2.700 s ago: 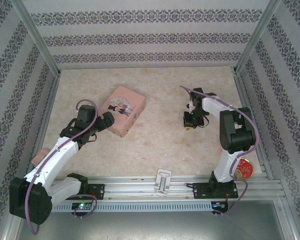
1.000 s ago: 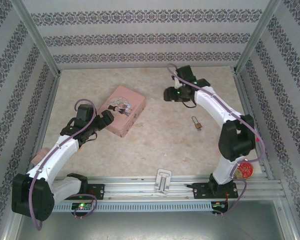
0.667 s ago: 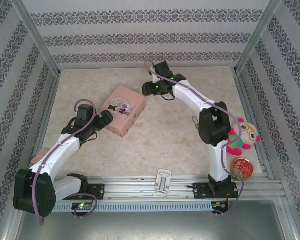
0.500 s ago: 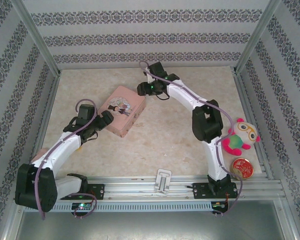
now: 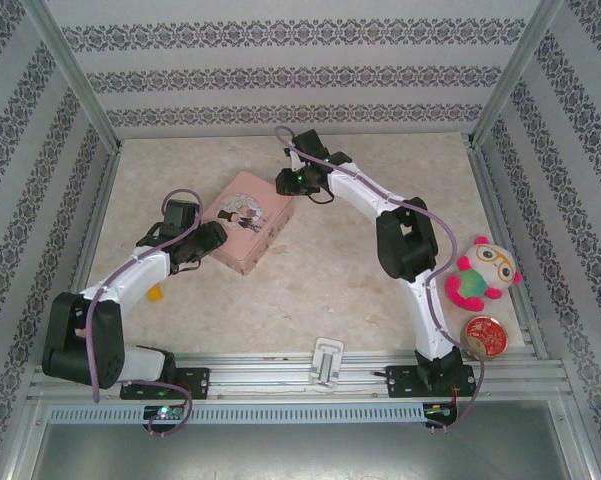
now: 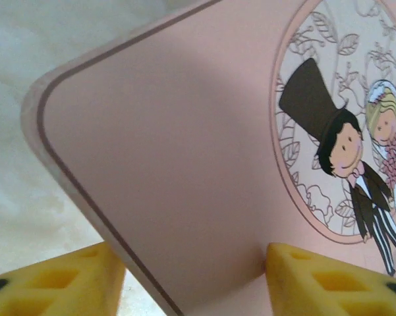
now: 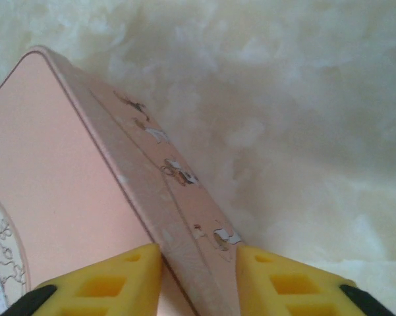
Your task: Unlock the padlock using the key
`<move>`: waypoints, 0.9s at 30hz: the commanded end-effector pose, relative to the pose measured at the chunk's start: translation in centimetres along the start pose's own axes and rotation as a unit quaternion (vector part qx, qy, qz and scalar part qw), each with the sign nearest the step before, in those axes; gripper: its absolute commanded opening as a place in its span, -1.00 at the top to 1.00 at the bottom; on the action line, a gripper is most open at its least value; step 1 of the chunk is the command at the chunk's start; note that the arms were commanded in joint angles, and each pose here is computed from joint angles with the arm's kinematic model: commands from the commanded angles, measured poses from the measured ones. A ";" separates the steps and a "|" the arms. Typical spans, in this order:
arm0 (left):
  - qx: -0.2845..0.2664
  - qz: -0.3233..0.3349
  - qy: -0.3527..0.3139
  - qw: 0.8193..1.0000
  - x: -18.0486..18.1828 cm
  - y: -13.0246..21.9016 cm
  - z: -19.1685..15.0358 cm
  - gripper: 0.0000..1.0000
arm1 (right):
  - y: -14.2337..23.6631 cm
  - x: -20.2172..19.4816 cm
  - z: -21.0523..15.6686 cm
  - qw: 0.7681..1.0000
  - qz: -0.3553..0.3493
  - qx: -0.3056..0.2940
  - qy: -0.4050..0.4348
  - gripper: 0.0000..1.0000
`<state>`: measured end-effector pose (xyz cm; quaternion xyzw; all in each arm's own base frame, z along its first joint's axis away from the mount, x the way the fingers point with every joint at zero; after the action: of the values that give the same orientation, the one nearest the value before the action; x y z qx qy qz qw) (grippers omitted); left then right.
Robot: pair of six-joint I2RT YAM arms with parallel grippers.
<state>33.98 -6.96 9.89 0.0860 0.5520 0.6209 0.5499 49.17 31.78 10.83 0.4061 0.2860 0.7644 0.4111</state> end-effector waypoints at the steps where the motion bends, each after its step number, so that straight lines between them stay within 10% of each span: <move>1: -0.002 -0.061 -0.027 0.998 -3.1 -0.3 1.5 -0.02 | 1.2 -0.4 -3.9 0.999 -0.019 0.043 -0.020 0.35; 27: 0.095 -0.183 -0.059 0.977 -11.9 -5.5 -1.3 0.10 | 12.6 -7.7 -14.2 0.974 -0.166 -0.031 -0.151 0.33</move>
<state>41.02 -16.19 10.11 0.0774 0.5747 0.4814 0.6573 35.30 18.16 10.66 0.4469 0.2569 0.6349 0.5755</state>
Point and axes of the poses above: each hand's point on the last joint's axis, 136 mm out from that joint toward the fingers, its own y axis back along the fingers, its own x axis along the line the jaws close on, z = x × y, the point moved 1 cm from there along y, back along the fingers, and after that the axes turned 2 degrees about y, right-handed, at the moved point
